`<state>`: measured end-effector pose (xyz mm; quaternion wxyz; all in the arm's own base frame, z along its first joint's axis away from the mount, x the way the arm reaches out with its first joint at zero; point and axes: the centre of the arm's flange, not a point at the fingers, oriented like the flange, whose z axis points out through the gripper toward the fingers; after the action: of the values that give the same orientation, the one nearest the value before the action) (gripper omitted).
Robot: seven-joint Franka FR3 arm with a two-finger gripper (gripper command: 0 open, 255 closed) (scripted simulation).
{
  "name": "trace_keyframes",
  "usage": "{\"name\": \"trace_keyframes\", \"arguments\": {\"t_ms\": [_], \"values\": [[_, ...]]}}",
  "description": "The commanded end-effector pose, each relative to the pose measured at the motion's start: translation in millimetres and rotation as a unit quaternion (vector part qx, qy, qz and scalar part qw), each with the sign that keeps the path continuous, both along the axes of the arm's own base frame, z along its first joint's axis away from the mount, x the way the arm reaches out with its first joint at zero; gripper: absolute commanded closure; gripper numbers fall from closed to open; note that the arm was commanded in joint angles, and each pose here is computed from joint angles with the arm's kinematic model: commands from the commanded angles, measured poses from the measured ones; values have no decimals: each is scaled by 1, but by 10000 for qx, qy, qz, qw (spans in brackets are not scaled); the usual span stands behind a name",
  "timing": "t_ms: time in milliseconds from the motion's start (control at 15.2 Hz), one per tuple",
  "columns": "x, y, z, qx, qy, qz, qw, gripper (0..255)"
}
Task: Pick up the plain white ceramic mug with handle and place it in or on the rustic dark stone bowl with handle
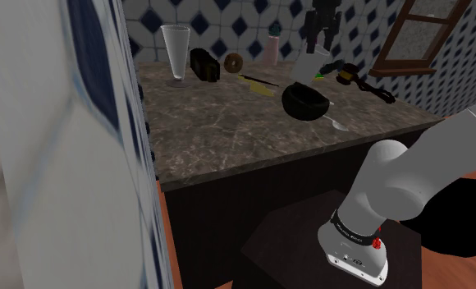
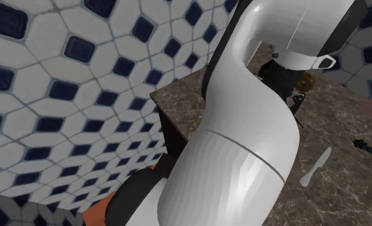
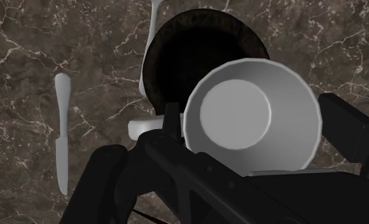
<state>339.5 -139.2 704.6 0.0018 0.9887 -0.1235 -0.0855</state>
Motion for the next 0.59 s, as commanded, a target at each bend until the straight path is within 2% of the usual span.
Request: {"name": "trace_keyframes", "arguments": {"t_ms": [0,528], "values": [[0,0,-12,-1,-2,1,10000,255],[0,0,-54,-1,-2,1,10000,255]]}}
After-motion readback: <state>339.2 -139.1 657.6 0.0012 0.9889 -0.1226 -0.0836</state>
